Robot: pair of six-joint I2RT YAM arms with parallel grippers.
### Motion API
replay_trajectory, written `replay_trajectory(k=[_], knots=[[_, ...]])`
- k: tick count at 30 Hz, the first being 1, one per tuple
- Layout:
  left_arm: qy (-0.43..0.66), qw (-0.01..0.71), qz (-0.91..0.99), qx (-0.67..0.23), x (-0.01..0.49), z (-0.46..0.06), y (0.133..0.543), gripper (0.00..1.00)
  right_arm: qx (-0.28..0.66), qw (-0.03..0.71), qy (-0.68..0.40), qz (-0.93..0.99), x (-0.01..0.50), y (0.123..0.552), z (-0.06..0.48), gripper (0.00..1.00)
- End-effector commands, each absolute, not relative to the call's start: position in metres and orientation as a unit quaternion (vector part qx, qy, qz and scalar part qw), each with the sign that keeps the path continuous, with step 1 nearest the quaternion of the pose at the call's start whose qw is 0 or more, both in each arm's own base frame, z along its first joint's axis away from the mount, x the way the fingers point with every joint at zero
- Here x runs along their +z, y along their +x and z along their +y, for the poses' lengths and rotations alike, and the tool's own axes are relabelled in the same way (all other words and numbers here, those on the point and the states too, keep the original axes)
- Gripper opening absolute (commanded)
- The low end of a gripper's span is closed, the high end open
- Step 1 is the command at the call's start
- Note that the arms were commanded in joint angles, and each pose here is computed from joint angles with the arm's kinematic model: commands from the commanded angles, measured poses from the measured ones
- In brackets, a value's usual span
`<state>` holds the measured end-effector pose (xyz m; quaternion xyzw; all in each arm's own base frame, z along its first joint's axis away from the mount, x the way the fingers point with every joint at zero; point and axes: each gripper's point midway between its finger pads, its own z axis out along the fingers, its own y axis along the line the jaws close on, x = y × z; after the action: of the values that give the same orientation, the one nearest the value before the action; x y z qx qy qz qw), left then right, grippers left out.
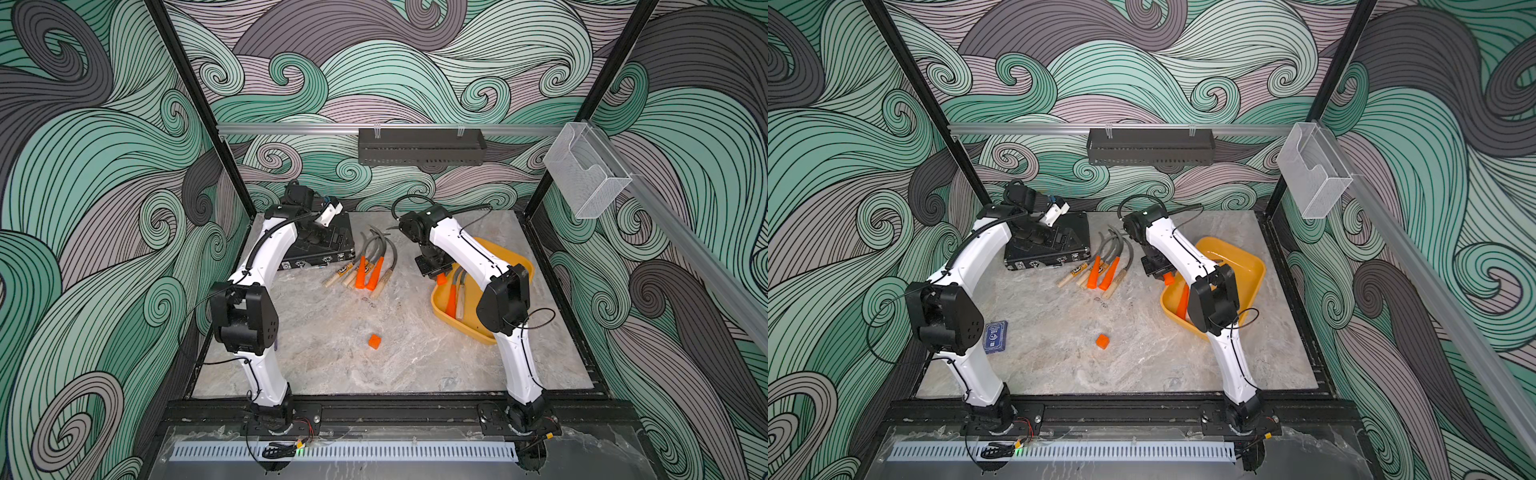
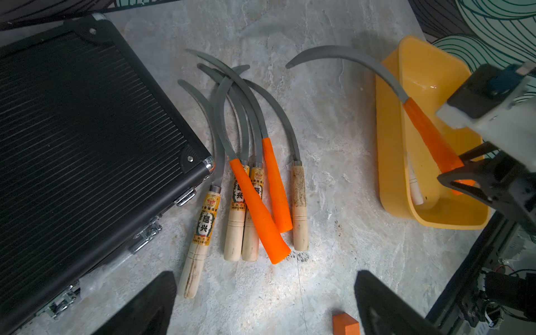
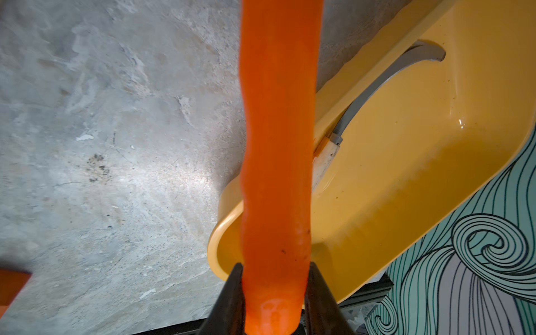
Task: Put small sickles into storage boxes
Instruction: Pick up the sickle at the center of the board, then place the sickle in the storage box.
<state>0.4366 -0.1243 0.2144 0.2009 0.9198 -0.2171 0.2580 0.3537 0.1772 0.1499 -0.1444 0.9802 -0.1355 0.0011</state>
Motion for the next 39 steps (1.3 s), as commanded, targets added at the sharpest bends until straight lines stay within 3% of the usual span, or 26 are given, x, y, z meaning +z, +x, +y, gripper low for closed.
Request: replay_trajectory(k=[1,18,27,39], knots=[[0.216,0.263,0.918,-0.204,0.222,-0.120,0.438,0.96,-0.114,-0.071,-0.118,0.984,0.183,0.303,0.155,0.00],[0.226,0.267,0.914,-0.205,0.238,-0.121,0.441,0.99,0.070,-0.096,0.016,0.993,0.183,0.252,0.131,0.00],[0.231,0.267,0.911,-0.213,0.245,-0.124,0.442,0.99,0.092,-0.111,0.074,0.987,0.155,0.235,0.107,0.00],[0.229,0.276,0.908,-0.216,0.247,-0.125,0.451,0.98,0.102,-0.101,0.150,0.978,0.130,0.255,0.072,0.00]])
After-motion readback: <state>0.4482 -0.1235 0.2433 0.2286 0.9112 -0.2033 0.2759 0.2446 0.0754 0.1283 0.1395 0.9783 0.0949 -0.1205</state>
